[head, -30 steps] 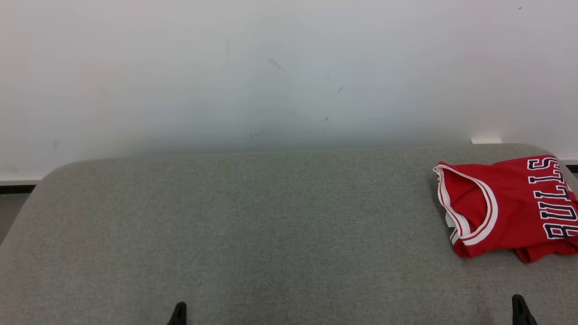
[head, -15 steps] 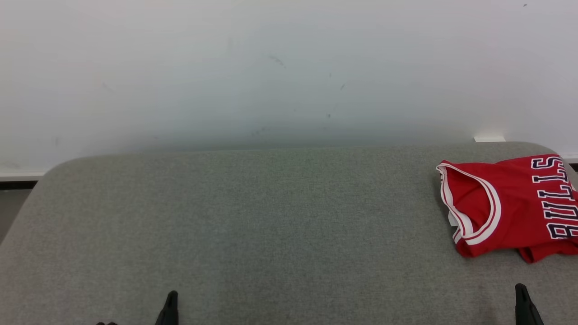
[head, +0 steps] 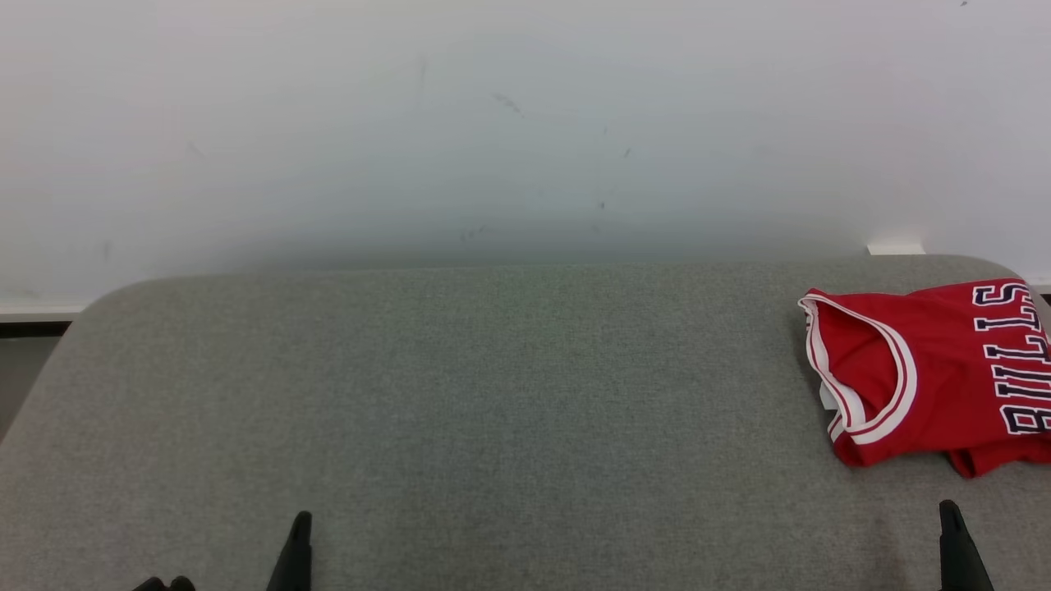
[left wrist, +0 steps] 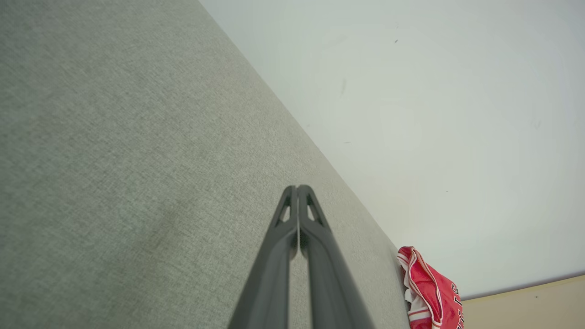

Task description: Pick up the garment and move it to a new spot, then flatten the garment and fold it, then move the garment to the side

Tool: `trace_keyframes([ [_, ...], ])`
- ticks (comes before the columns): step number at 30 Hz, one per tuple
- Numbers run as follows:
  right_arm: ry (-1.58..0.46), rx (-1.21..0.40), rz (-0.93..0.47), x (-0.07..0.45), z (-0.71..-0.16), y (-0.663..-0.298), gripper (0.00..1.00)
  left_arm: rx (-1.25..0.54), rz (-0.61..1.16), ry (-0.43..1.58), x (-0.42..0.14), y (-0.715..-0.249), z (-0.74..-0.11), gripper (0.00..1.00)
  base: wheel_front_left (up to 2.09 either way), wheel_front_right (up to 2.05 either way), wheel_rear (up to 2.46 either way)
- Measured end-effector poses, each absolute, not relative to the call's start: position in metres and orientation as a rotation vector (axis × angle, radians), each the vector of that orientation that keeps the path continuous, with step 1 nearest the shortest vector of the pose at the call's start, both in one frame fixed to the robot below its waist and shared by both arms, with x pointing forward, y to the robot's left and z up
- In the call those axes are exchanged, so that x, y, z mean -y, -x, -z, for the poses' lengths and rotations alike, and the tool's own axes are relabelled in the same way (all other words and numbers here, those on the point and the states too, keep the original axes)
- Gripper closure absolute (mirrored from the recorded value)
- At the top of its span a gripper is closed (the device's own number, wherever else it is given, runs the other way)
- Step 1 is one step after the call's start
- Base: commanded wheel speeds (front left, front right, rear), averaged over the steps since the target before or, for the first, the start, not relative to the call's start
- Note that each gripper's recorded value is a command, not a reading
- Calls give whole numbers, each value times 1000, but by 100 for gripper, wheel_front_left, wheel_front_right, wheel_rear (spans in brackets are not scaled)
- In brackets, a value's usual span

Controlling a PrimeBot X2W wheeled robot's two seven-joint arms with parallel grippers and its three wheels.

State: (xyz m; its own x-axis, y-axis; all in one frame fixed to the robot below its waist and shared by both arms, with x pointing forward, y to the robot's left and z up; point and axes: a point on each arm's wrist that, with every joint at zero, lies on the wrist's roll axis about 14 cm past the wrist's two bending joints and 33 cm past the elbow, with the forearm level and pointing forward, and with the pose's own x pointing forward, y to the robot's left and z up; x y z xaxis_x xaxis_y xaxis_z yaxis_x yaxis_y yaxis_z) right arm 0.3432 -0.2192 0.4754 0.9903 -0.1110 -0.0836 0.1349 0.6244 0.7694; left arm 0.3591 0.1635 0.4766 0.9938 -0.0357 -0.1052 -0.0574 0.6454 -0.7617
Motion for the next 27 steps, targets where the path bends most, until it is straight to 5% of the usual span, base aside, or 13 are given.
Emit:
trace_keyframes([
  [27, -1179, -17, 102, 212, -487, -363, 100, -87, -27, 1166, -178, -373, -488, 100, 0, 0, 0],
])
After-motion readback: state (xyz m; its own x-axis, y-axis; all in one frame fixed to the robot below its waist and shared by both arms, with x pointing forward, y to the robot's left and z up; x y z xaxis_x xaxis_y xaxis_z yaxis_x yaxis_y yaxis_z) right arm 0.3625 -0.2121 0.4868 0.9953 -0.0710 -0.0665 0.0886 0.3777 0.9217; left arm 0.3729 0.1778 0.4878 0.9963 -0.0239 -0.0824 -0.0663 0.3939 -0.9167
